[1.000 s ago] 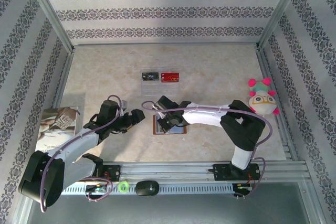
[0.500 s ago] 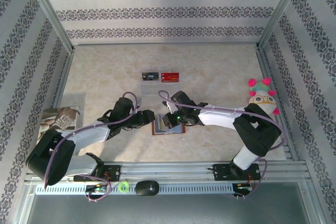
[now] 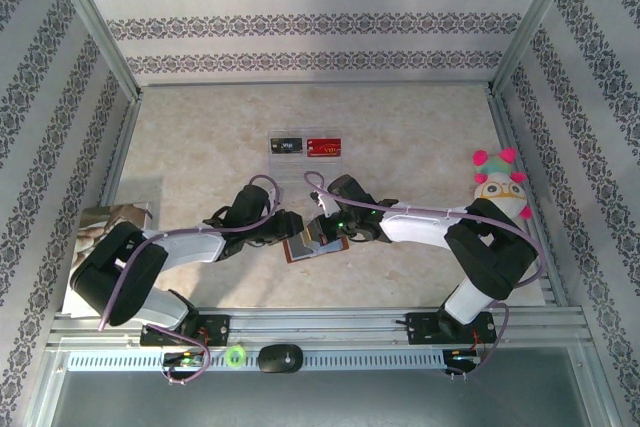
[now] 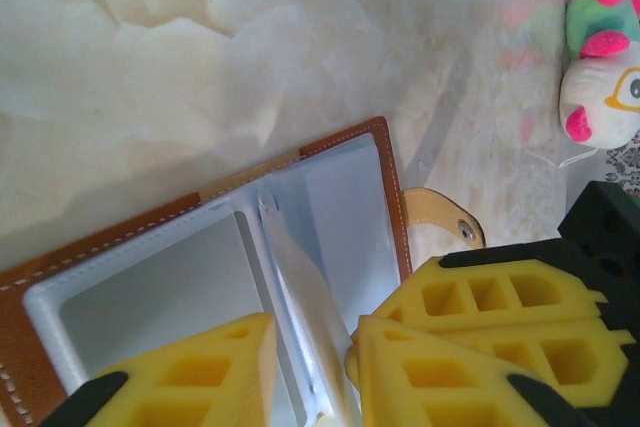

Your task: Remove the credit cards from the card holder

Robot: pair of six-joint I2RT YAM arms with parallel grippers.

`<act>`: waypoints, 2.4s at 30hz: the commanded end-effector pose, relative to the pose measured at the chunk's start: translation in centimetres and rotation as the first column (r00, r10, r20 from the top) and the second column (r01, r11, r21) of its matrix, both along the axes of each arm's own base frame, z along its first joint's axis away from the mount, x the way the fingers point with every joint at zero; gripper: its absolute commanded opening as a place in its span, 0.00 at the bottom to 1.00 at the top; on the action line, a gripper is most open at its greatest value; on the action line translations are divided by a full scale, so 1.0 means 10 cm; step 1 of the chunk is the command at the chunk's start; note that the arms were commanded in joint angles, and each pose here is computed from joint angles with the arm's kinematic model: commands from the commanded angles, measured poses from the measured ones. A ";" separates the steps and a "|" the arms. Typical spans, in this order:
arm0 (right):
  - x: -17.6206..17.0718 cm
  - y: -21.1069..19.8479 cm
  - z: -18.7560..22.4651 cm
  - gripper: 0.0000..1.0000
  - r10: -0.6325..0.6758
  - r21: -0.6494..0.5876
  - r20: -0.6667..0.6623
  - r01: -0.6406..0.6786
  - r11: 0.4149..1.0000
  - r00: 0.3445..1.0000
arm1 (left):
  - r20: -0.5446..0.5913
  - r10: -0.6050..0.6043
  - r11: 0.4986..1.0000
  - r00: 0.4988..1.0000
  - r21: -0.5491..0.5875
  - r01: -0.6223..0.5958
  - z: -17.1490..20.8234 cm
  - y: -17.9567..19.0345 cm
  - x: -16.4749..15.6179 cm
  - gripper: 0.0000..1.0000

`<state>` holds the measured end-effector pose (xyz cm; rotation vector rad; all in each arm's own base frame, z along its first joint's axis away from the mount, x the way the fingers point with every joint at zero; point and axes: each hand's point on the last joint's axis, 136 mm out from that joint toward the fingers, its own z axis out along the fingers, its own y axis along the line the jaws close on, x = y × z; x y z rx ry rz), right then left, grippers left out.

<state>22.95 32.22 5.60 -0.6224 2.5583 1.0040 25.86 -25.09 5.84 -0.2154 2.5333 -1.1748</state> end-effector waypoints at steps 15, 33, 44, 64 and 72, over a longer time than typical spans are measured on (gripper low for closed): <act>0.15 -0.49 0.05 0.32 -0.185 -0.159 0.076 0.195 0.968 0.980 | 0.027 0.012 1.000 1.000 0.007 -0.012 0.14 -0.02 0.04 0.00; 0.02 -0.71 -0.53 0.15 -0.223 -0.376 -0.006 0.204 0.904 0.975 | 0.014 -0.061 0.996 0.998 -0.071 0.062 0.35 -0.22 0.05 0.35; 0.23 -0.96 -0.15 0.19 -0.360 -0.263 0.062 0.363 0.894 0.931 | -0.002 -0.149 0.980 0.989 -0.132 0.147 0.38 -0.67 0.03 0.40; 0.15 -0.20 0.17 0.14 -0.108 -0.040 0.022 0.109 0.993 0.994 | 0.034 -0.059 0.998 0.998 -0.022 0.060 0.33 -0.24 0.09 0.44; 0.17 -0.49 -0.33 0.07 -0.251 -0.161 -0.055 0.240 0.957 0.966 | -0.027 -0.069 0.997 0.997 0.017 0.069 0.08 -0.23 0.07 0.44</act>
